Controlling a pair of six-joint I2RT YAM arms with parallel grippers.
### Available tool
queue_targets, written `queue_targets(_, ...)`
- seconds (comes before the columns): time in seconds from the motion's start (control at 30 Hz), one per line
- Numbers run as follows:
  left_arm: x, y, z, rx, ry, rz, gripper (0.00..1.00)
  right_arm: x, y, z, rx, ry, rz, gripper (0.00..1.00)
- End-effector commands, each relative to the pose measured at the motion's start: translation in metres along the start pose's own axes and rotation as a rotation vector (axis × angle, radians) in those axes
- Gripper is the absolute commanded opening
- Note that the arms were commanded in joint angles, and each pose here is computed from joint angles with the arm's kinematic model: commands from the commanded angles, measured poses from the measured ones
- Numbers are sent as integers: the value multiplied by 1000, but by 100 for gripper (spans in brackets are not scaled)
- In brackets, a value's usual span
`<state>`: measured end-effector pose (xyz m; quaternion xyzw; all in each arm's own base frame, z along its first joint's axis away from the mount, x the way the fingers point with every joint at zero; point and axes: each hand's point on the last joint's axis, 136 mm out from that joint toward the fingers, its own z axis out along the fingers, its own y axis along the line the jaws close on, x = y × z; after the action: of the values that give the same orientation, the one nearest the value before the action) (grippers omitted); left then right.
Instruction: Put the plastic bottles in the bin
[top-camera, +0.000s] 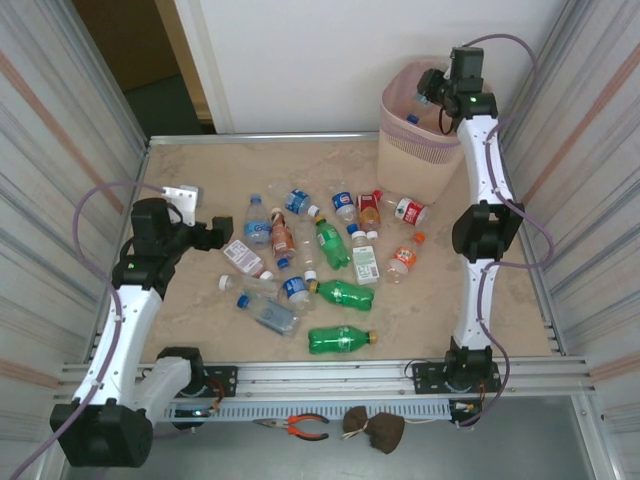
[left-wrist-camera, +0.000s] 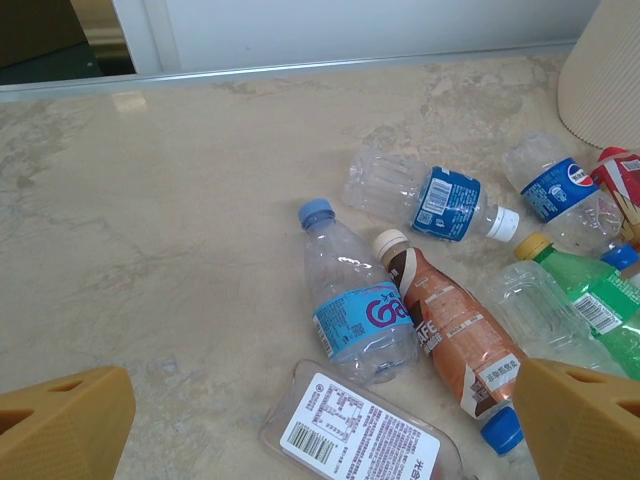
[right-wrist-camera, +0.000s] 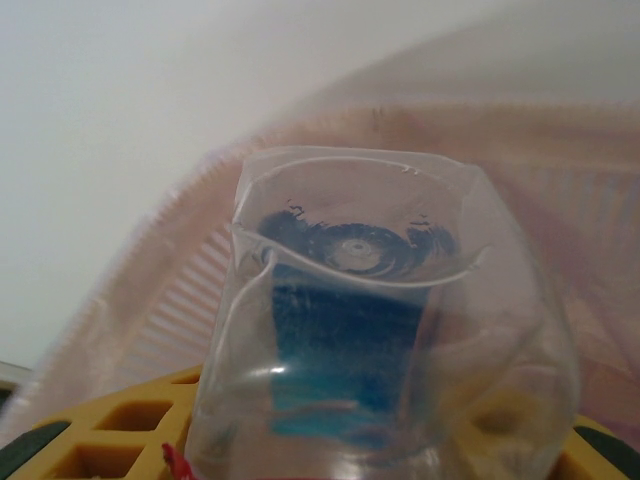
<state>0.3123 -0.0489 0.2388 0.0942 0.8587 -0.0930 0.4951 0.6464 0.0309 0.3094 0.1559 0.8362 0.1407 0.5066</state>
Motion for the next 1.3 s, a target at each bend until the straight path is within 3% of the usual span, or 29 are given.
queue_targets(0.0, 2, -2, 1, 16, -5, -10, 98, 24, -4, 18, 9, 64, -47, 42)
queue_targets(0.33, 5, -1, 3, 11, 11, -10, 98, 94, -29, 29, 46, 326, -149, 43)
queue_targets(0.73, 7, -3, 5, 14, 20, -3, 98, 154, -51, 3, 94, 597, -217, 52)
queue_targets(0.9, 9, -5, 8, 23, 35, -4, 98, 153, -49, -6, 101, 612, -224, 58)
queue_targets(1.1, 10, -8, 10, 39, 39, -9, 98, 139, -36, -18, 105, 570, -249, 75)
queue_targets(1.27, 9, -12, 10, 49, 36, -3, 98, 119, -22, -33, 104, 507, -272, 76)
